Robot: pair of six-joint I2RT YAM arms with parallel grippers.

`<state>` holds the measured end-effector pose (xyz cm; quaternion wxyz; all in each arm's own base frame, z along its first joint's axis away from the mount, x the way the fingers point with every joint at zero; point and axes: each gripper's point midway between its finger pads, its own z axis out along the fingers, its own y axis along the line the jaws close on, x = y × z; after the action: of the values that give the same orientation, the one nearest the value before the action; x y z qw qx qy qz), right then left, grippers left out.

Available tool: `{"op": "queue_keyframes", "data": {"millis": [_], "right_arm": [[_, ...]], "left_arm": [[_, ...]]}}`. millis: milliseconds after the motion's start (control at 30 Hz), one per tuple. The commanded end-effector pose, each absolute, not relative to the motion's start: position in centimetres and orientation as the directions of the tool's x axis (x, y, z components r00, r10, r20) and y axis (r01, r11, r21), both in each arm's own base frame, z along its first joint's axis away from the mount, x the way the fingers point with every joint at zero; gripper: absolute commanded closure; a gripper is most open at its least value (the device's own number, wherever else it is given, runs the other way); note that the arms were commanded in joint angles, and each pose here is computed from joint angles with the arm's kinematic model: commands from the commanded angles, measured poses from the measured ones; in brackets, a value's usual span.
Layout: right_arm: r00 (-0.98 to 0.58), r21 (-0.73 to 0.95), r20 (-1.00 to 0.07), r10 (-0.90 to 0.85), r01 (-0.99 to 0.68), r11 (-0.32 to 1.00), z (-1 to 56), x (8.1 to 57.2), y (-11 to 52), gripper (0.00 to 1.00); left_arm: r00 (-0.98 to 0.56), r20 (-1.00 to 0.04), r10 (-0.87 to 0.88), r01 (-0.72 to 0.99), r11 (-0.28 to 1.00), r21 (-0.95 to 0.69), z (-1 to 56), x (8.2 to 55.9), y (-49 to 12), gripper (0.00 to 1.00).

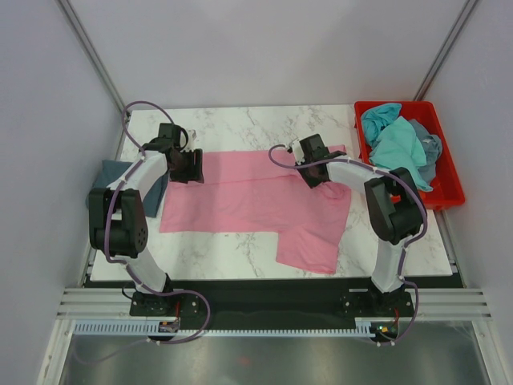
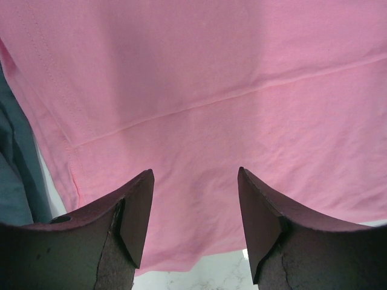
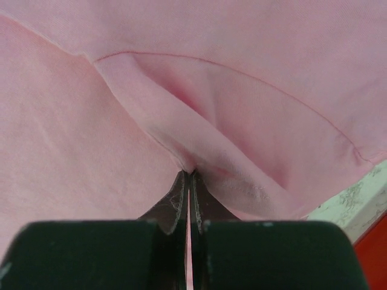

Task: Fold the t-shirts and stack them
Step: Fold the tshirt

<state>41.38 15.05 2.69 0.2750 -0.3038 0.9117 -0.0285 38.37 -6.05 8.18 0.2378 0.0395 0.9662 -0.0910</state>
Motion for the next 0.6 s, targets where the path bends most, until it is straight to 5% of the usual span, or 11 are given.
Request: {"op": "queue_keyframes", "data": {"millis": [0, 567], "right_arm": [[-0.618, -0.229, -0.572, -0.540, -0.512, 0.828, 6.9, 42.6, 15.7, 1.00], [-0.633, -0.032, -0.576, -0.517, -0.614, 0.788, 7.3, 37.4, 21.2, 1.00]], "left_arm": [[-0.851, -0.524, 0.013, 0.109, 0.982, -0.154, 9.8, 39.6, -6.1, 0.34], [-0.847, -0.531, 0.018, 0.117, 0.981, -0.153, 10.0, 39.7, -6.2, 0.34]]}}
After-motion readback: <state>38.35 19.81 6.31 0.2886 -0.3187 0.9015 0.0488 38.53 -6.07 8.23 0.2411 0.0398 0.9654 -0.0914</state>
